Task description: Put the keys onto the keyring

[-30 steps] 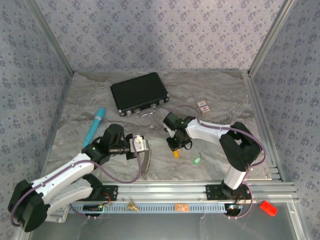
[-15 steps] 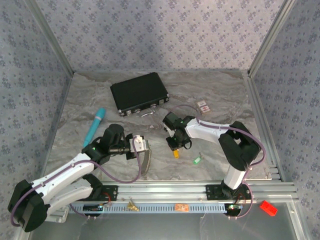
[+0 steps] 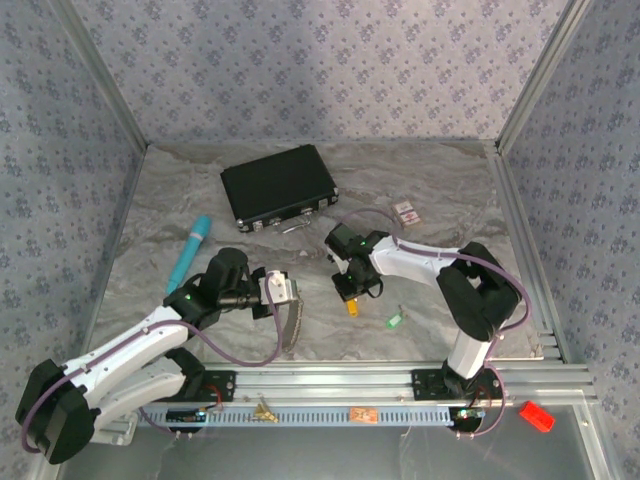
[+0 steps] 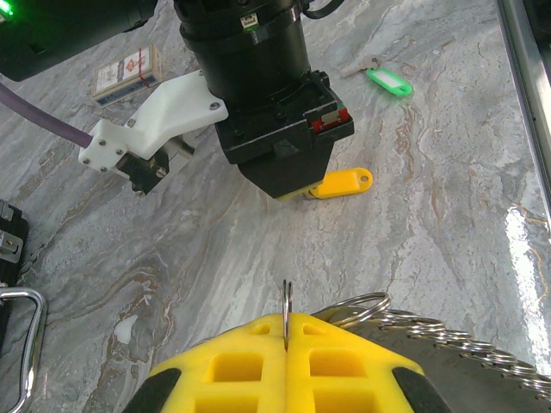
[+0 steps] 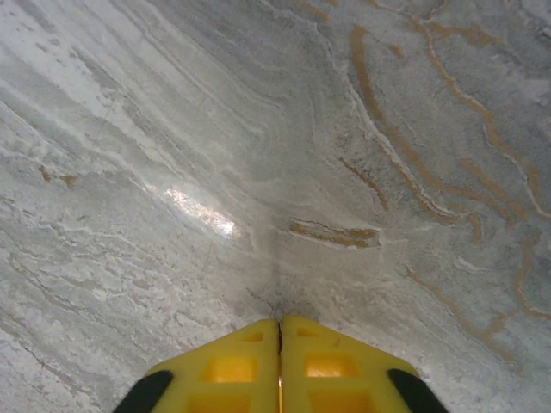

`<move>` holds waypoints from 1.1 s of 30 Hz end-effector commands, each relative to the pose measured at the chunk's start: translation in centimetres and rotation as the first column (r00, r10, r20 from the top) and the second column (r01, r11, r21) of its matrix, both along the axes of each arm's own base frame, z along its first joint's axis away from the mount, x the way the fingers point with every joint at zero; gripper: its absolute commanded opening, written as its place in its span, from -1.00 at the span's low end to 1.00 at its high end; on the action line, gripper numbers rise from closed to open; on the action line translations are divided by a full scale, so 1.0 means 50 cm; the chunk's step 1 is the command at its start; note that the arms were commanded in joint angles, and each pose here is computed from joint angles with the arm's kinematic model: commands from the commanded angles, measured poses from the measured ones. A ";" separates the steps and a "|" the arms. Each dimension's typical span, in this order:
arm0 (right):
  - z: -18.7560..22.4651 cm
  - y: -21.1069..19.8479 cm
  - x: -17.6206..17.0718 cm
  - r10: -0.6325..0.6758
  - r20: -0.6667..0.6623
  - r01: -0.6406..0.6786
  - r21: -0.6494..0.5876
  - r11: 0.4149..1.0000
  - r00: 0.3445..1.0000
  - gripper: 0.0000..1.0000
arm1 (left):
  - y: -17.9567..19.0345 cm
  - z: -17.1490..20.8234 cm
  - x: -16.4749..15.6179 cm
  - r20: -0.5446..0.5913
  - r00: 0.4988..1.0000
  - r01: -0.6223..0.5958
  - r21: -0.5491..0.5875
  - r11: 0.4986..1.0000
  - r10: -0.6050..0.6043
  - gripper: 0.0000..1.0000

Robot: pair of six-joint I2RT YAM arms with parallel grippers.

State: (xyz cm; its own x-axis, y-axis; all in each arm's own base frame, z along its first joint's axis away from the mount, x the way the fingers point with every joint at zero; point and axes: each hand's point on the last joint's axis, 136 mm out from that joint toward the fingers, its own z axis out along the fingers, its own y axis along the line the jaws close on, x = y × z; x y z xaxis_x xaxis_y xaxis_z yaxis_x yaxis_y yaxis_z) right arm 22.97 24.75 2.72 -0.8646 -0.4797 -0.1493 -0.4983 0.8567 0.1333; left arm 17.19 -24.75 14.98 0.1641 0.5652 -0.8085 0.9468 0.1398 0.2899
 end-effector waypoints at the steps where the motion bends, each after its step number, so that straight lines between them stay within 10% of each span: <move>1: -0.006 -0.009 -0.002 0.001 -0.025 -0.002 -0.037 0.999 1.000 -0.68 | -0.011 0.026 0.004 0.030 0.999 0.012 -0.030 0.999 -0.011 -1.00; 33: 0.001 -0.008 -0.004 0.013 -0.017 -0.013 -0.054 0.998 1.000 -0.83 | -0.011 0.027 0.004 0.031 0.999 0.014 -0.031 0.999 -0.013 -1.00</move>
